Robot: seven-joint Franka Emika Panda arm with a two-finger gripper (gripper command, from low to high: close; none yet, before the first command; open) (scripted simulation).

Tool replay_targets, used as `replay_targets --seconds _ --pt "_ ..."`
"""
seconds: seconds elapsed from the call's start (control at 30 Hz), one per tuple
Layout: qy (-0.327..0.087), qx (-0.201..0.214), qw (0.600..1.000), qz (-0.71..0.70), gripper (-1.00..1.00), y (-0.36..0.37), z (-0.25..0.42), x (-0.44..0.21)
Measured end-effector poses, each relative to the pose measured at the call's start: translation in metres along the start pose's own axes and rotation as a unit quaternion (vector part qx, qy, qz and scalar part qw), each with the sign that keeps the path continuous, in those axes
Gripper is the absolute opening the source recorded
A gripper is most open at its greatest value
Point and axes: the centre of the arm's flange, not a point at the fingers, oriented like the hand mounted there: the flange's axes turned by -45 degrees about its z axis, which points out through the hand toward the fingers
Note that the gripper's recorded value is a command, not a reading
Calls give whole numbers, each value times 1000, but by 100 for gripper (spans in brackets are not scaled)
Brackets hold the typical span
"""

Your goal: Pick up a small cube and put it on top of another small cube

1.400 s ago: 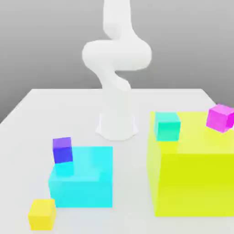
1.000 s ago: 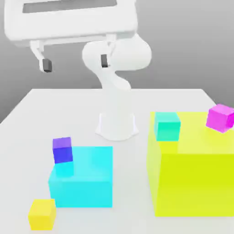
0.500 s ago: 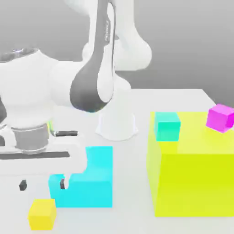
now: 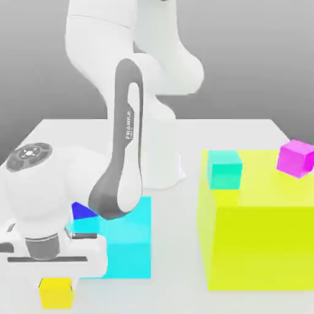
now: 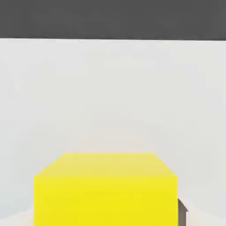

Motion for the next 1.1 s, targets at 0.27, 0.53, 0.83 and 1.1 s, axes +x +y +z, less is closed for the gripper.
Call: replay_targets --seconds 0.27,0.53,0.83,1.1 --pt "5 47 993 -106 -100 -84 -94 20" --pt "5 70 956 -285 -100 -212 -192 5" --pt "0 19 891 -453 -100 -310 -295 -72" --pt "0 4 879 -476 100 -322 -248 -88"
